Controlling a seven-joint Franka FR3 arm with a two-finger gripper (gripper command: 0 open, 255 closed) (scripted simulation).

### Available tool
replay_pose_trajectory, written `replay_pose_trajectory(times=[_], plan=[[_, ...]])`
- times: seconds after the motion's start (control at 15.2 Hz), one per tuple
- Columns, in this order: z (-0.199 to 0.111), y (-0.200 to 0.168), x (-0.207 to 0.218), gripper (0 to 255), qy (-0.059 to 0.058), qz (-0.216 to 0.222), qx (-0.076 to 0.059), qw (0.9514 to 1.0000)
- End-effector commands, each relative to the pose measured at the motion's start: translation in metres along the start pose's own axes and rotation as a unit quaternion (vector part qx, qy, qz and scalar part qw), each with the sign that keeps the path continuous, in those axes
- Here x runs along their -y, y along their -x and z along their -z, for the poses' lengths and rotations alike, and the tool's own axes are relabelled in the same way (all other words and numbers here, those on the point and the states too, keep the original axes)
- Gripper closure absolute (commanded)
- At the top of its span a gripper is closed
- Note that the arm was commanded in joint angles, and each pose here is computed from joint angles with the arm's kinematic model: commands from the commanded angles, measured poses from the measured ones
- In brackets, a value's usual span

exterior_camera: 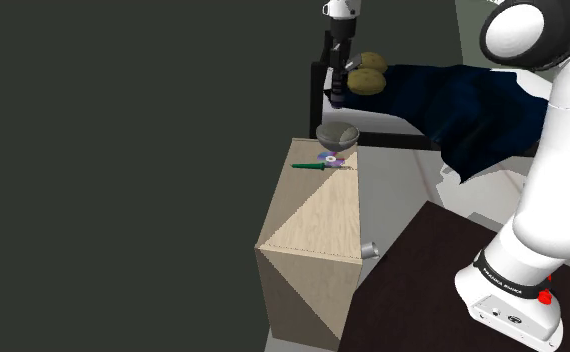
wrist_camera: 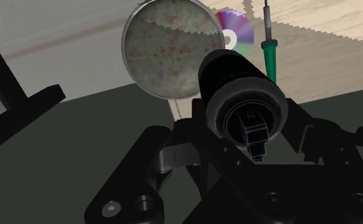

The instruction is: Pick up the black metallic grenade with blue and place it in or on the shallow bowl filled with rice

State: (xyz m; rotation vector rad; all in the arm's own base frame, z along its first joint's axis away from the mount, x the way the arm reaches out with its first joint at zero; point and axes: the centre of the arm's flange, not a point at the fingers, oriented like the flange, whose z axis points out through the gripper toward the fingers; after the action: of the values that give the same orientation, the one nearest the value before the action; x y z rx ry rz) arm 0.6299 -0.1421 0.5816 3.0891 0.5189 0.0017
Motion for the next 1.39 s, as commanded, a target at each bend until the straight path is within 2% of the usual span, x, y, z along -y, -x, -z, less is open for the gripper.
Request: replay_pose_trajectory(times=[0.0,0.26,1.32], plan=[[0.004,0.001,-0.025,255,0.000,0.001,0.000,1.0000],[0.010,0.004,-0.067,255,0.000,0.001,0.000,1.0000],[-0.074,0.004,-0.067,255,0.000,0.001,0.000,1.0000]])
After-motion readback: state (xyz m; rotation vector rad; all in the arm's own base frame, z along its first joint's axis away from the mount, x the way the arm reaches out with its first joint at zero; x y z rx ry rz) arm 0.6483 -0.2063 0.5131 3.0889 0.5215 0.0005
